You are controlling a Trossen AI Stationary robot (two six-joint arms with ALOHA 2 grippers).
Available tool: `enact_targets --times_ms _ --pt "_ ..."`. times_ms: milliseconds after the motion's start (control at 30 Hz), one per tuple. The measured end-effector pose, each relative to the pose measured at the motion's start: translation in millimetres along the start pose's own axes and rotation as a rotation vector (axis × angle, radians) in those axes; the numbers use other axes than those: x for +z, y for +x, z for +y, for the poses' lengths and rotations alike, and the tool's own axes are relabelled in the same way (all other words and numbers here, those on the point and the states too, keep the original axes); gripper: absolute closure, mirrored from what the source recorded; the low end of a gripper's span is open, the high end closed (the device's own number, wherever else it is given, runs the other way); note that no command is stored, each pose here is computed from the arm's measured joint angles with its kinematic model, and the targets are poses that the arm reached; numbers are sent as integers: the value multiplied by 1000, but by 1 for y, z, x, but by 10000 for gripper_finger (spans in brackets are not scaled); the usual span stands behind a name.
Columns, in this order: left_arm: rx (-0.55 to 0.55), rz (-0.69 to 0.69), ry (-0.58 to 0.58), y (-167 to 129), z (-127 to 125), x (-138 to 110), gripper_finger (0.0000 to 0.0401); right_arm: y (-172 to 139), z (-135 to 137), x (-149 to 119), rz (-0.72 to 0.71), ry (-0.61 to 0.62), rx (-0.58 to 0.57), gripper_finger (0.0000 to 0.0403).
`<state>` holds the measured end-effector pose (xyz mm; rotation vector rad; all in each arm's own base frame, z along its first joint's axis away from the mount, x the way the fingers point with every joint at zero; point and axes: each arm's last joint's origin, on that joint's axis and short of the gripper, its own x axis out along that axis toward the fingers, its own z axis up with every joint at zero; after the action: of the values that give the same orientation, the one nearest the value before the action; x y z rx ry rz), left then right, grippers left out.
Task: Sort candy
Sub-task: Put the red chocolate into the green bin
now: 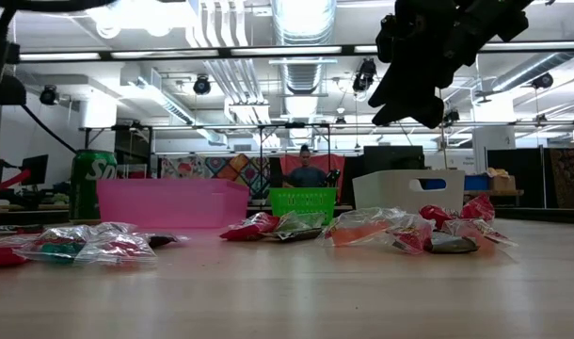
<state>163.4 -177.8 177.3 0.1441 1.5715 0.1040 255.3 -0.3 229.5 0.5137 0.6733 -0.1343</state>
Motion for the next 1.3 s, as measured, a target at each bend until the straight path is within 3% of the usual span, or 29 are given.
enact_targets --times_ms 233,700,933,1300 --pt "-98 -4 19 25 12 -19 243 0 0 0 0 1 0 248" --pt "-113 -35 1 46 23 -31 250 0 0 0 -1 10 1 248" --pt "-102 -46 -46 46 23 -30 302 0 0 0 0 8 0 248" --pt "-132 -166 -201 19 11 -13 387 0 0 0 2 -15 1 248"
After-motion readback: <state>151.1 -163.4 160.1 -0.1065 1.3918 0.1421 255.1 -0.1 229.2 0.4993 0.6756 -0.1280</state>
